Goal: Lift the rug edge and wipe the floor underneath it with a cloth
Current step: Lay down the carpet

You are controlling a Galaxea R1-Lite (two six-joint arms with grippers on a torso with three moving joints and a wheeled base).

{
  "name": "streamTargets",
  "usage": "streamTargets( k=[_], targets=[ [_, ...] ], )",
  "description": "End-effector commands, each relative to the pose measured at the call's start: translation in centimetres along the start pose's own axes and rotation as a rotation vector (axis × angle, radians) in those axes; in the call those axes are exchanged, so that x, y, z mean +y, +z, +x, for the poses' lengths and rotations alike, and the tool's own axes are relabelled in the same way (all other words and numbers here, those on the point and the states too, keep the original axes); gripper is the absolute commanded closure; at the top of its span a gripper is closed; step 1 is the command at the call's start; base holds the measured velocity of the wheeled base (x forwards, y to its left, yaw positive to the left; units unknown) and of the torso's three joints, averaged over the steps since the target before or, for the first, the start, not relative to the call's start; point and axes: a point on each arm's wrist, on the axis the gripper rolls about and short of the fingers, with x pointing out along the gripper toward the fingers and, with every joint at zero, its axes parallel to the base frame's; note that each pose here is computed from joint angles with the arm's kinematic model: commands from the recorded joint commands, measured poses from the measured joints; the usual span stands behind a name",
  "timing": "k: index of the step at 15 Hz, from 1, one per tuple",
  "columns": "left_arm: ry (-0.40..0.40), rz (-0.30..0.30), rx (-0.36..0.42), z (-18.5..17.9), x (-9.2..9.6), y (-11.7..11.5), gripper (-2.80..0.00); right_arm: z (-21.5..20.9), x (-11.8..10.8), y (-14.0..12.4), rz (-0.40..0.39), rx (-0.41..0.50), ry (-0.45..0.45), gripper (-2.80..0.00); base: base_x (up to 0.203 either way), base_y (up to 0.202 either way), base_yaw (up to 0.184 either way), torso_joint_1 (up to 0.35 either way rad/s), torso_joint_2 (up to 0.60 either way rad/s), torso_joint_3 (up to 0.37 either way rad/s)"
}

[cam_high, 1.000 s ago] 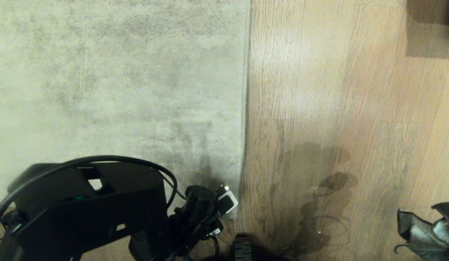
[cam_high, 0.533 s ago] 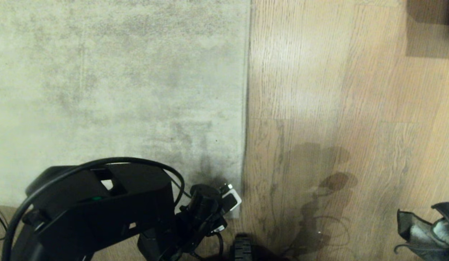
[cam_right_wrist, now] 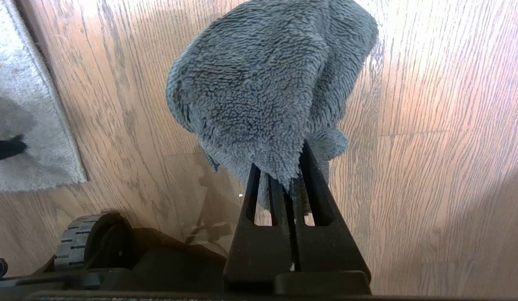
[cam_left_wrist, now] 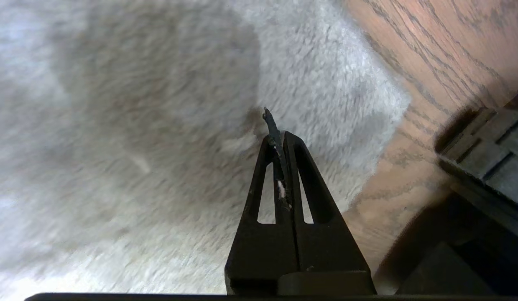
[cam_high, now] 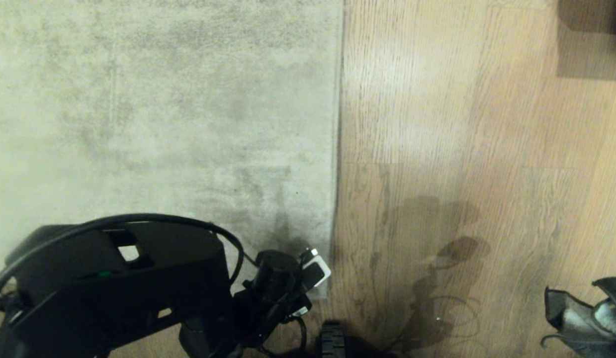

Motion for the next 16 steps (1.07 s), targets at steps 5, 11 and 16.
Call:
streamTargets(
  k=[5,11,16],
  targets=[
    [0.028,-0.019,-0.072,-5.5,2.0,1.1,0.00,0.0,0.0,0.0,0.001,0.001,-0.001,0.00,0.000,0.000,0.000,0.000,0.00,0.000],
    [0.075,-0.052,-0.138,-12.2,4.8,1.4,0.00,0.0,0.0,0.0,0.001,0.001,-0.001,0.00,0.000,0.000,0.000,0.000,0.00,0.000],
    [0.128,-0.108,-0.159,-16.9,7.4,0.6,0.00,0.0,0.0,0.0,0.001,0.001,0.000,0.00,0.000,0.000,0.000,0.000,0.00,0.000]
  ],
)
